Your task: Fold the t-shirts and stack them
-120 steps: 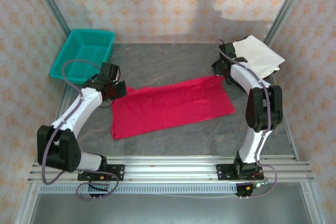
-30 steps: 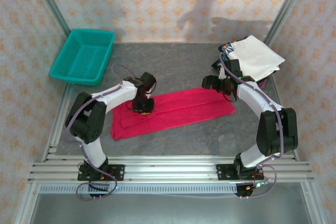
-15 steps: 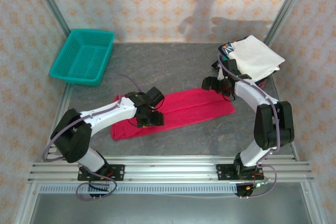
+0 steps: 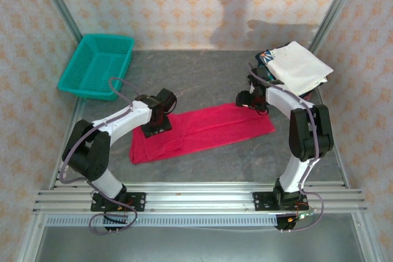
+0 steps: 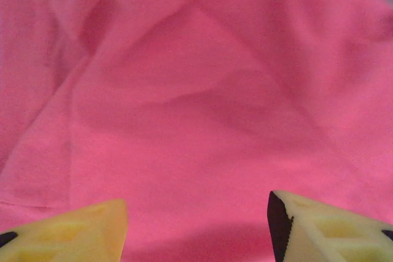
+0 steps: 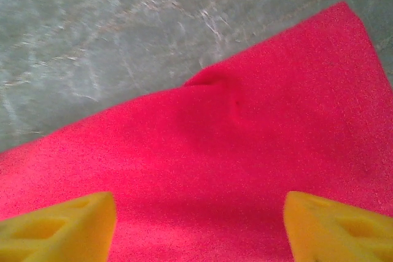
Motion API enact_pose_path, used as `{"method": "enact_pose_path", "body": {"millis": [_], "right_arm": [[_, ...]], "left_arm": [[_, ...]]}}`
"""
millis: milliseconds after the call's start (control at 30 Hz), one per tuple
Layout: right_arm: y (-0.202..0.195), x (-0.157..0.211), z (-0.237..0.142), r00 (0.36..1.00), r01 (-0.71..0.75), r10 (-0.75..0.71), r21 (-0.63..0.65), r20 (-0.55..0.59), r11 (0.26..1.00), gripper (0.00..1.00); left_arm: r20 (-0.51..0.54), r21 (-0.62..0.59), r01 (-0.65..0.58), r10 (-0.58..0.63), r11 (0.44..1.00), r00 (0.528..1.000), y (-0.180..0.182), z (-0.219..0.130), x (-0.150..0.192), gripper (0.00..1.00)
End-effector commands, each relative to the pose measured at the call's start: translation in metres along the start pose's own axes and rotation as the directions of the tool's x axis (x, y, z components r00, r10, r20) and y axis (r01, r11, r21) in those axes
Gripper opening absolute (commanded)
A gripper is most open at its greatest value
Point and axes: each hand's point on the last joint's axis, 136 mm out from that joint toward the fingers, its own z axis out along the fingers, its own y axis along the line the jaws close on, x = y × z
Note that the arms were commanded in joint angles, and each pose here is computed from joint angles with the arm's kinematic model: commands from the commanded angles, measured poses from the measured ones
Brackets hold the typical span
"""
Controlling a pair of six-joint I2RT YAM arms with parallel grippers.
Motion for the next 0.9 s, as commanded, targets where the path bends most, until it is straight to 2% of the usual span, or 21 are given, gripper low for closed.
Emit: {"method": "enact_pose_path", "body": {"millis": [0,233,333,467,567,733,867], "right_arm": [[-0.020,0.007,0.006,0.999,-0.009,0.014,0.115,-0.044,0.993,0.66],[-0.031,0.022,0.029,0.993,0.007,0.014,0.185,-0.114,0.983,0.46],[-0.044,0.033,0.031,0.989,0.012,0.025,0.242,-0.147,0.970,0.44],[-0.057,0.054,0.028,0.981,0.004,0.054,0.296,-0.187,0.955,0.41],[-0.059,0.070,0.024,0.973,-0.025,0.092,0.300,-0.211,0.954,0.40],[-0.045,0.101,0.023,0.946,-0.067,0.146,0.265,-0.290,0.962,0.39],[-0.026,0.130,0.023,0.907,-0.133,0.213,0.231,-0.362,0.964,0.37]], "left_arm": [[0.037,-0.101,0.043,-0.040,0.994,0.999,0.021,0.013,-0.007,0.59],[0.020,-0.199,0.058,-0.055,0.978,0.998,0.039,0.043,-0.015,0.55],[0.019,-0.224,0.043,-0.040,0.974,0.999,0.038,0.051,-0.033,0.55],[0.015,-0.270,0.008,-0.004,0.963,1.000,0.026,0.060,-0.073,0.54],[0.042,-0.251,-0.004,0.015,0.968,0.999,0.005,0.058,-0.113,0.54],[0.057,-0.237,-0.077,0.093,0.968,0.994,-0.045,0.060,-0.177,0.54],[0.060,-0.184,-0.059,0.072,0.981,0.996,-0.069,0.077,-0.215,0.54]]}}
